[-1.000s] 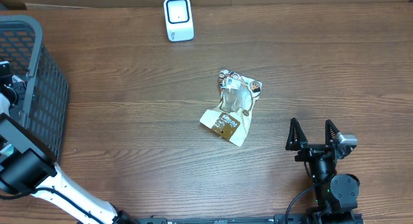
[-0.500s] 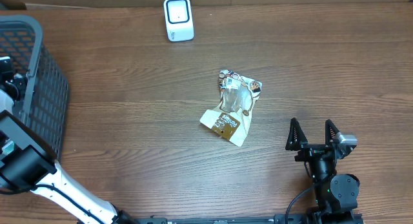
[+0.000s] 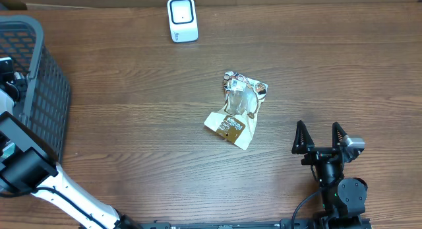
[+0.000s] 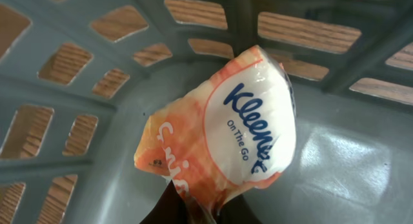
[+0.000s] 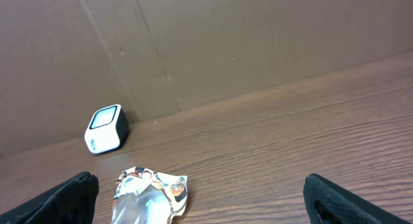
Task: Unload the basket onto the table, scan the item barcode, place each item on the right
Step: 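Return the left gripper into the basket and grasp the orange Kleenex pack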
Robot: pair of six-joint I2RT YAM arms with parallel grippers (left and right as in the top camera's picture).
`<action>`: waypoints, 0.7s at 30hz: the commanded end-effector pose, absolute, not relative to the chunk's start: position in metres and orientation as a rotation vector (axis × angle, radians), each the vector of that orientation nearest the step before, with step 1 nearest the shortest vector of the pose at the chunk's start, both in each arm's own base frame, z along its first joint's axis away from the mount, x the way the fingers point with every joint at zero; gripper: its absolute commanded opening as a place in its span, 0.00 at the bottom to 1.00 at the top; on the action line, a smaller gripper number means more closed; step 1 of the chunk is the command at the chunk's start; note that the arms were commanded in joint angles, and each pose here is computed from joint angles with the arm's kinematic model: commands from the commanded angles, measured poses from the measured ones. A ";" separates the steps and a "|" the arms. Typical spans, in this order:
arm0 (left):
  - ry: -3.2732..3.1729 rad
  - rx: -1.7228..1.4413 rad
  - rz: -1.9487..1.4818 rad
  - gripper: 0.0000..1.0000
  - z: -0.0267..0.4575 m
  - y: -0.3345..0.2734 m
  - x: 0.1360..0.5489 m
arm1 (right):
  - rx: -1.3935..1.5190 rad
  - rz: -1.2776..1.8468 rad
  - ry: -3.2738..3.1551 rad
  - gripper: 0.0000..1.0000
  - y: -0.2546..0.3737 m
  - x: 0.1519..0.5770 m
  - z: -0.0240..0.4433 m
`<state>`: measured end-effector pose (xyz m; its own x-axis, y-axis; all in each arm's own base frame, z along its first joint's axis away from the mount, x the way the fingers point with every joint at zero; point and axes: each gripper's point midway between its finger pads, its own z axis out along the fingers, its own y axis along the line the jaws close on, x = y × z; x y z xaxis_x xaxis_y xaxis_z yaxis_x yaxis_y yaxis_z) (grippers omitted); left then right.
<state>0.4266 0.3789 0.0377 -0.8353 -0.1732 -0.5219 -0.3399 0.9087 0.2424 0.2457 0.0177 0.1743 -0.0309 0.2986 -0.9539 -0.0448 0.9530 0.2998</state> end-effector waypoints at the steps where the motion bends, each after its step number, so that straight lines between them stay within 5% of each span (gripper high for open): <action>1: 2.727 -0.496 0.274 0.04 -0.031 0.348 0.401 | 0.207 0.270 1.579 1.00 0.016 0.246 0.172; 11: 2.721 -0.685 0.247 0.04 0.010 0.342 0.389 | 0.207 0.270 1.579 1.00 0.016 0.246 0.172; 21: 2.274 -0.828 0.410 0.04 0.215 0.347 0.385 | 0.207 0.270 1.579 1.00 0.016 0.246 0.172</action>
<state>0.3897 0.3504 0.1077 -0.7469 -0.4356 -0.5025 -0.5520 0.8274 0.1033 0.2457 0.0176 0.1742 -0.0312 0.2986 -0.9539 -0.0443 0.9530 0.2998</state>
